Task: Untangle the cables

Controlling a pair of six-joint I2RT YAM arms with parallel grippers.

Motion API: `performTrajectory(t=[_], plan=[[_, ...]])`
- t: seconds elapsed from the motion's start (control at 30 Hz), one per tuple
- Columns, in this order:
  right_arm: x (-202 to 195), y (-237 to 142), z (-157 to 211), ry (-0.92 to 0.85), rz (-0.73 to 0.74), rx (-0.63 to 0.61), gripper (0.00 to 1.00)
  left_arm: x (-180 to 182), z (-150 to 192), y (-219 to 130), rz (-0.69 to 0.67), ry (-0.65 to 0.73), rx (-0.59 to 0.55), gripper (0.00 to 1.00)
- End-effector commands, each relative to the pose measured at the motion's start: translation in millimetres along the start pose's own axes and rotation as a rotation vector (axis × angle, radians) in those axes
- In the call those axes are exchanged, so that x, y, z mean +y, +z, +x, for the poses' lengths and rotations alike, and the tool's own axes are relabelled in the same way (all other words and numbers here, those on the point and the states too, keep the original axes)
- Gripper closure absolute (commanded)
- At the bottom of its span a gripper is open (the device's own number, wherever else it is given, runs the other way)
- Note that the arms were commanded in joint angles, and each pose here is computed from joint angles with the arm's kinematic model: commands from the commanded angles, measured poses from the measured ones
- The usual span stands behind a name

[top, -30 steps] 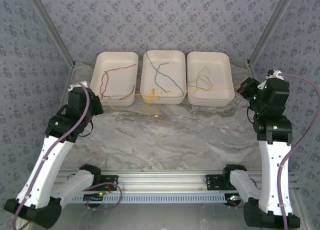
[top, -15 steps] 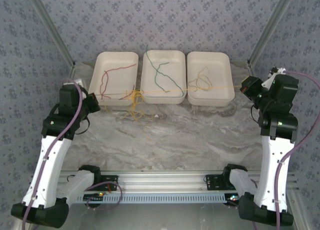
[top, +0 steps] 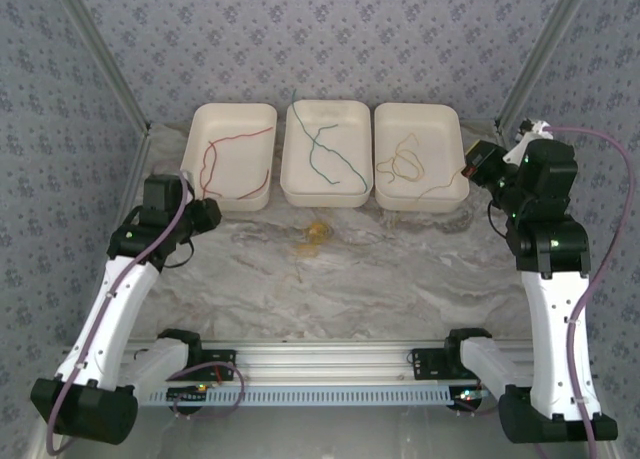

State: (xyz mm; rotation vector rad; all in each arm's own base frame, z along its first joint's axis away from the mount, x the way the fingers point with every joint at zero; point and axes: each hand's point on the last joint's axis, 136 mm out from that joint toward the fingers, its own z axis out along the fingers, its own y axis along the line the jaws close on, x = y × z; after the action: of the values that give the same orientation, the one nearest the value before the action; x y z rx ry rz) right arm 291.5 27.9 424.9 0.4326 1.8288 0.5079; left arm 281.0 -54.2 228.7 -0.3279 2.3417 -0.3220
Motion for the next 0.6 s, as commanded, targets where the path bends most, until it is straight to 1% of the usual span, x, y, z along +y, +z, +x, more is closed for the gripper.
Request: performTrajectory(t=[0.0,0.07,0.13,0.2,0.3,0.33,0.43,0.5,0.53,0.57], plan=[[15.9,-5.0,-7.9,-0.043,-0.032,-0.021,1.00,-3.0,-2.7,-7.1,0.005,-0.025,-0.019,0.60],[25.9,-4.3,-5.9,-0.058,-0.056,-0.010,1.00,-33.6,3.7,-6.6,0.124,0.009,-0.002,0.59],[36.8,-5.7,-10.1,-0.075,-0.076,-0.016,1.00,-74.4,14.6,-6.6,0.263,0.072,0.011,0.55],[48.8,-9.2,-18.0,-0.092,-0.096,-0.029,1.00,-105.2,38.5,-0.7,0.335,0.121,0.073,0.48],[64.3,-16.9,-31.3,-0.108,-0.124,-0.051,1.00,-146.8,90.8,16.4,0.415,0.188,0.191,0.42],[67.6,-19.7,-35.4,-0.113,-0.130,-0.058,1.00,-156.7,109.6,21.5,0.422,0.228,0.215,0.41],[73.4,-25.7,-42.5,-0.119,-0.139,-0.069,1.00,-156.5,155.2,41.0,0.331,0.314,0.291,0.39],[73.7,-27.3,-43.2,-0.123,-0.138,-0.070,1.00,-162.1,179.7,46.2,0.311,0.366,0.321,0.38],[73.0,-27.3,-42.5,-0.123,-0.136,-0.068,1.00,-163.2,190.6,49.0,0.282,0.397,0.328,0.37],[72.8,-27.9,-42.1,-0.122,-0.136,-0.067,1.00,-158.9,197.9,52.9,0.222,0.426,0.326,0.35]])
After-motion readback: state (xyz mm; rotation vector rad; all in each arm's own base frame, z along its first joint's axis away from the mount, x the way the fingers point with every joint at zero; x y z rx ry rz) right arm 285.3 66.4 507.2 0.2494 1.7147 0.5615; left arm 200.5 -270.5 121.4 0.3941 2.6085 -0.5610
